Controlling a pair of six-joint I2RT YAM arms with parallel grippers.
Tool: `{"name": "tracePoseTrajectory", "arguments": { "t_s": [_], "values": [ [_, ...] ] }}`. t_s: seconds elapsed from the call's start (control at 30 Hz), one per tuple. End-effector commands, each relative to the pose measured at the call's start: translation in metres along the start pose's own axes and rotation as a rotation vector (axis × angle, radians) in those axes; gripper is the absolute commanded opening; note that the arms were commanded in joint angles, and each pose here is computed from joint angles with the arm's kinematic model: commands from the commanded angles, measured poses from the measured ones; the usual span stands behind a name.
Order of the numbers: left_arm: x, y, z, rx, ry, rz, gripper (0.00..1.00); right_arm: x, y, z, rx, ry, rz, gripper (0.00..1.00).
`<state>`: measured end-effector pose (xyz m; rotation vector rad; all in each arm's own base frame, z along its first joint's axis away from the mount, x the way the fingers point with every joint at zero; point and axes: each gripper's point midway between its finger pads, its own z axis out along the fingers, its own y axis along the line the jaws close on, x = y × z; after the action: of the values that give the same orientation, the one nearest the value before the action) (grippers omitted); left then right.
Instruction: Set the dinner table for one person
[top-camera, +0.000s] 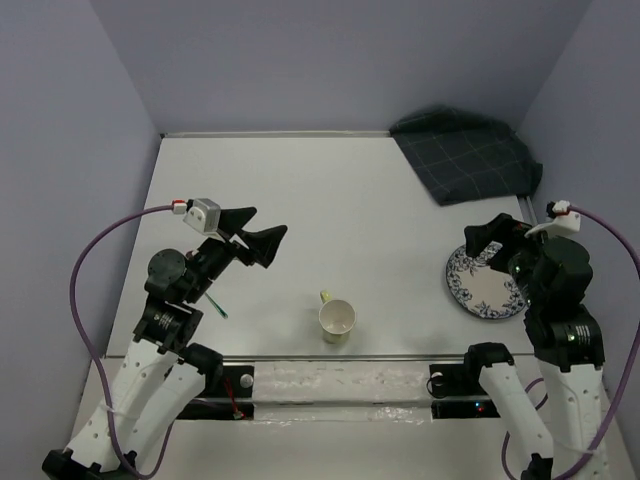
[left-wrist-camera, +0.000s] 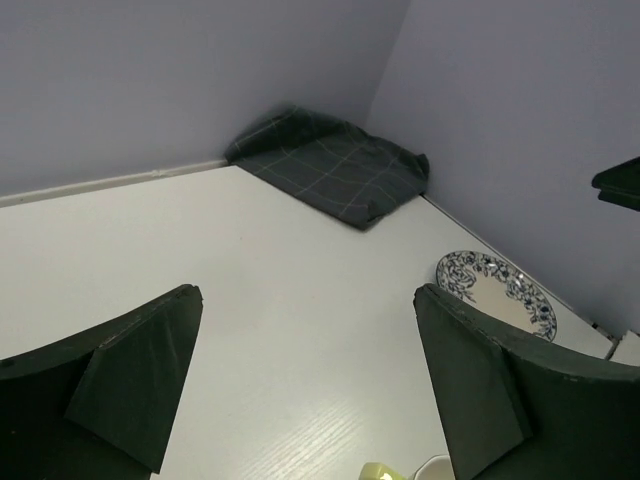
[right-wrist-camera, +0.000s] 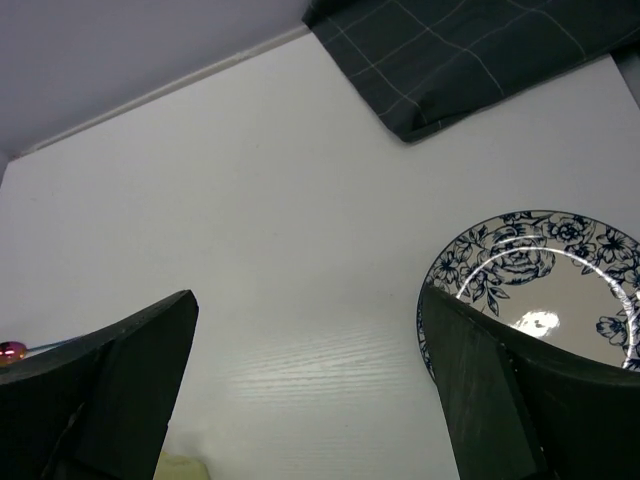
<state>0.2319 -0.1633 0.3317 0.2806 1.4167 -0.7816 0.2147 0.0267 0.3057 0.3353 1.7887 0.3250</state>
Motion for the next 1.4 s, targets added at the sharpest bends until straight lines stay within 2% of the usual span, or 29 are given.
{"name": "tracePoseTrajectory", "arguments": {
  "t_s": [0.0,0.13,0.17,0.23,0.27,0.3,0.33,0.37,0.4,0.47,0.53,0.57,0.6,0.67,0.7,0.73,0.77,0.8,0.83,0.9,0.93,1.17,1.23,1.27,1.33,1.37],
  "values": [
    [-0.019,-0.023,0.003,0.131,-0.038,0.061,0.99,-0.014,0.012,0.013,-0.034,0.008,-0.018,0.98],
    [-0.020,-0.023,0.002,0.124,-0.057,0.035,0.99,-0.009,0.008,0.050,-0.004,0.026,0.019,0.93],
    [-0.022,-0.024,0.000,0.125,-0.067,0.029,0.99,-0.019,0.006,0.063,0.017,-0.020,0.034,0.89],
    [-0.024,-0.019,0.001,0.094,-0.080,-0.004,0.99,-0.014,-0.001,0.102,0.053,-0.004,0.035,0.82],
    [-0.024,-0.019,0.000,0.089,-0.085,-0.008,0.99,-0.012,-0.008,0.117,0.091,0.006,0.029,0.73],
    [-0.025,-0.019,-0.001,0.085,-0.092,-0.024,0.99,-0.009,-0.011,0.131,0.108,0.025,0.017,0.60],
    [-0.027,-0.019,-0.001,0.085,-0.100,-0.031,0.99,-0.001,-0.017,0.160,0.143,0.082,0.005,0.49],
    [-0.027,-0.019,-0.001,0.083,-0.101,-0.035,0.99,0.000,-0.020,0.176,0.159,0.092,-0.004,0.31],
    [-0.027,-0.023,-0.001,0.100,-0.096,-0.037,0.99,0.003,-0.025,0.190,0.184,0.109,-0.030,0.17],
    [-0.020,-0.019,0.003,0.088,-0.061,-0.044,0.99,0.010,-0.032,0.229,0.218,0.162,-0.063,0.09],
    [-0.017,-0.015,0.006,0.061,-0.034,-0.045,0.99,0.008,-0.036,0.253,0.241,0.159,-0.082,0.14],
    [-0.012,-0.013,0.009,0.055,-0.016,-0.052,0.99,0.011,-0.042,0.277,0.266,0.178,-0.105,0.32],
    [-0.013,-0.013,0.009,0.057,-0.017,-0.054,0.99,-0.006,-0.034,0.278,0.248,0.146,-0.114,0.41],
    [-0.009,-0.011,0.012,0.051,-0.005,-0.059,0.99,0.022,-0.044,0.313,0.264,0.229,-0.132,0.55],
    [-0.008,-0.010,0.012,0.044,-0.003,-0.057,0.99,0.010,-0.038,0.327,0.248,0.212,-0.138,0.67],
    [-0.007,-0.007,0.013,0.024,0.001,-0.059,0.99,0.039,-0.050,0.349,0.272,0.279,-0.147,0.70],
    [-0.007,-0.004,0.013,0.013,0.001,-0.055,0.99,0.050,-0.055,0.358,0.282,0.314,-0.154,0.71],
    [-0.008,-0.002,0.014,-0.001,-0.002,-0.050,0.99,0.041,-0.047,0.372,0.257,0.303,-0.151,0.71],
    [-0.007,0.000,0.014,-0.009,0.003,-0.049,0.99,0.071,-0.059,0.390,0.269,0.366,-0.156,0.71],
    [-0.005,0.002,0.014,-0.023,0.009,-0.047,0.99,0.089,-0.063,0.401,0.277,0.429,-0.151,0.71],
    [-0.006,0.003,0.014,-0.027,0.006,-0.045,0.99,0.097,-0.066,0.415,0.277,0.441,-0.148,0.71],
    [-0.005,0.009,0.017,-0.053,0.011,-0.040,0.99,0.136,-0.059,0.440,0.238,0.524,-0.157,0.65],
    [-0.004,0.009,0.017,-0.055,0.013,-0.042,0.99,0.144,-0.054,0.442,0.229,0.557,-0.178,0.55],
    [-0.005,0.009,0.017,-0.059,0.009,-0.043,0.99,0.147,-0.047,0.443,0.224,0.558,-0.190,0.36],
    [-0.004,0.011,0.017,-0.067,0.008,-0.042,0.99,0.154,-0.039,0.442,0.205,0.571,-0.199,0.22],
    [-0.004,0.011,0.018,-0.064,0.011,-0.041,0.96,0.161,-0.028,0.440,0.183,0.584,-0.208,0.06]
  ]
}}
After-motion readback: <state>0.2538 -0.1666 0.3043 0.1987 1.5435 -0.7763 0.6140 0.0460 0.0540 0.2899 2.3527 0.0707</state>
